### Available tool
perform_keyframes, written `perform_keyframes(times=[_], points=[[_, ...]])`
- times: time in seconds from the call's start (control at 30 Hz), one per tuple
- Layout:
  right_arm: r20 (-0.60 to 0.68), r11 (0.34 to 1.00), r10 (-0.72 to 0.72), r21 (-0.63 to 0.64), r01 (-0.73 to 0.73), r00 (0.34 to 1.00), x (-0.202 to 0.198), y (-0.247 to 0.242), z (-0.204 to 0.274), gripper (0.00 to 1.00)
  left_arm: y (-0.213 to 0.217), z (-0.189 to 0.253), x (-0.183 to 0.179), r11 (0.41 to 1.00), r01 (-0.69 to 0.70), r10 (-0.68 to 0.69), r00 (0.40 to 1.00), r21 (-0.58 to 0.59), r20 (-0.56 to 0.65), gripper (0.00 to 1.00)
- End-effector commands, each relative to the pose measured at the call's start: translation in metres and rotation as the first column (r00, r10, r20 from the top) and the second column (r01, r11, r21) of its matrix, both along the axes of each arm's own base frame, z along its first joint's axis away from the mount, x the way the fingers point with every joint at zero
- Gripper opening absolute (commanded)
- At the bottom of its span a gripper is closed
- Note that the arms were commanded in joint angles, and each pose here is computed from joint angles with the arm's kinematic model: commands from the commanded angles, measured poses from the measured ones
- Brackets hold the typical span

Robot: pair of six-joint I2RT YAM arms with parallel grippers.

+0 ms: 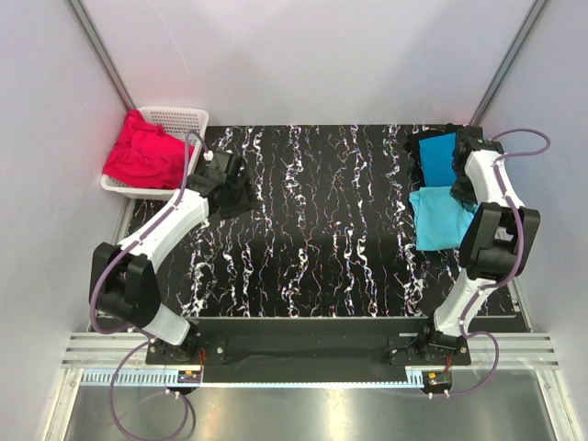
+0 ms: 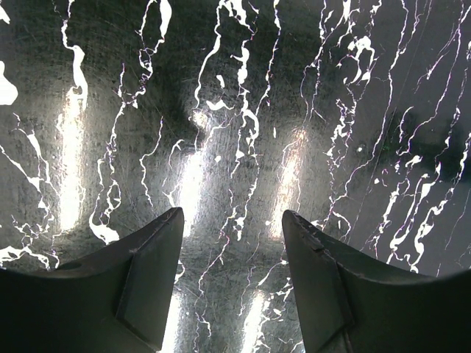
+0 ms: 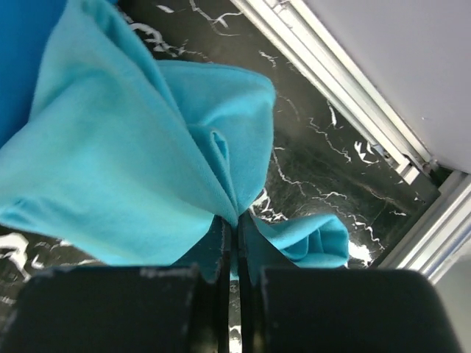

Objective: Fold and stack the t-shirts
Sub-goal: Neatly place the folded tshirt to the corner

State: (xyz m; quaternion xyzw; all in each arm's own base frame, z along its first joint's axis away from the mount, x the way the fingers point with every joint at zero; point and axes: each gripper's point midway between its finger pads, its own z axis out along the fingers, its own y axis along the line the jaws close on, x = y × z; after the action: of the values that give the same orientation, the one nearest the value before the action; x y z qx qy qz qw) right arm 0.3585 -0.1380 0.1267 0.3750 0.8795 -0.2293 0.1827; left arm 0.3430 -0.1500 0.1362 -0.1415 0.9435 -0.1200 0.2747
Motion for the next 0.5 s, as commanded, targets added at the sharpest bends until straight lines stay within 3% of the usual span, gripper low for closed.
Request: perform_keyframes(times=[0.0,0.47], points=[[-0.007,0.992,-0.082,-0.093,0.081,0.997,-0.005,-0.024,0.011,0.00,0.002,0.029,0.008,1.000,-0.006,0.007,0.997,-0.010,0.079,0.62],[-0.122,0.961,-0.227,-0.190,0.202,0.966,-0.029,-0.078,-0.015,0.00,0.003,0.028,0.008,1.000,-0.004,0.004,0.997,0.000,0.073,0.62]])
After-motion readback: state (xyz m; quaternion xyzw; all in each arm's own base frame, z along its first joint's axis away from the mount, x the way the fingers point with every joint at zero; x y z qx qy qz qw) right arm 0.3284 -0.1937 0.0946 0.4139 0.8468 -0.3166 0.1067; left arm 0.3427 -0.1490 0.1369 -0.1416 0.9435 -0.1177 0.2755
